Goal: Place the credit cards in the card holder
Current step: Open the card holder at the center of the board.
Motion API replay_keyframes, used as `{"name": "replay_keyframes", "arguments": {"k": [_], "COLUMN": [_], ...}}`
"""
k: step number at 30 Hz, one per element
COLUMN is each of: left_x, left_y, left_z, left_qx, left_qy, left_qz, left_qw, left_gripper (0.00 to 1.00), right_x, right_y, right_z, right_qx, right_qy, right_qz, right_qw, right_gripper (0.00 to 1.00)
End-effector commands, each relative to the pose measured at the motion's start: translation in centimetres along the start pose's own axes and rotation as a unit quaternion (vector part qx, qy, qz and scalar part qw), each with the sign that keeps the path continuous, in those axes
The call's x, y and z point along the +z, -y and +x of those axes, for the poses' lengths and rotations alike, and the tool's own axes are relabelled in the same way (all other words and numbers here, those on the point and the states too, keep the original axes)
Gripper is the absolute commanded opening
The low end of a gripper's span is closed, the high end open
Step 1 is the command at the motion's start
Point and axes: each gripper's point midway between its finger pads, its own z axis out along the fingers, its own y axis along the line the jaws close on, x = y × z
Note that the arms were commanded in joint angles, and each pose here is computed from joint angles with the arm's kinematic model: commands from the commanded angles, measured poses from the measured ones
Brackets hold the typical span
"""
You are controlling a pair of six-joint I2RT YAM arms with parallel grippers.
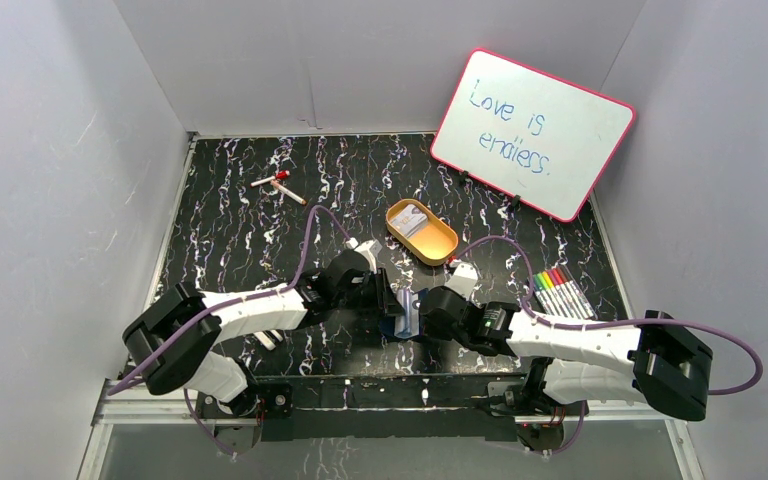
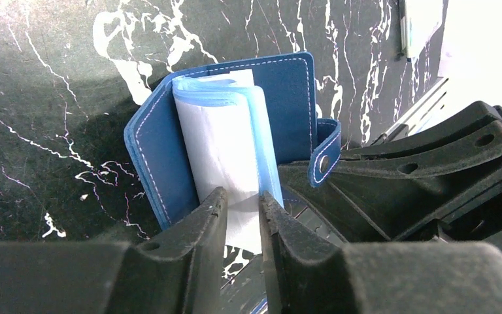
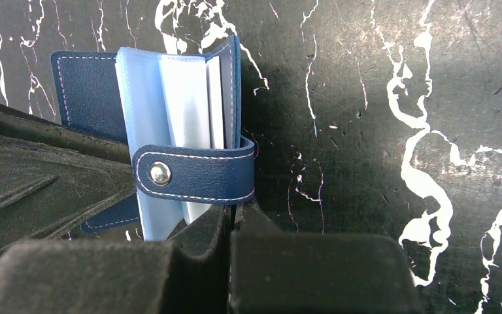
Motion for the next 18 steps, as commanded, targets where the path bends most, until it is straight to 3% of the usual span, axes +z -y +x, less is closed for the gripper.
{"name": "replay_keyframes", "arguments": {"k": [1, 6, 13, 18], "left_x": [0.0, -0.2, -0.2, -0.2], "left_y": [1.0, 0.5, 0.0, 0.1], "left_z": [-0.5, -0.5, -0.5, -0.6], "left_qx": [0.011, 0.014, 0.02, 0.023], "left_qy": [0.001, 0.004, 0.004, 0.004], "left_qz": [0.011, -0.001, -0.014, -0.013], "left_qw": [1.0, 1.0, 1.0, 1.0], "left_gripper": [0.27, 0.34, 0.34, 0.2], "right_x": [-0.1, -0.1, -0.1, -0.1], "right_y": [0.1, 0.2, 0.2, 0.2], "right_z": [-0.5, -0.6, -0.6, -0.6], "right_qx": [0.011, 0.012, 0.012, 0.012], "right_qy": [0.014, 0.016, 0.015, 0.015], "right_qz": [-0.004, -0.003, -0.002, -0.003], "right_qw": [1.0, 1.0, 1.0, 1.0], "right_gripper": [0.0, 0.0, 0.0, 0.0]}}
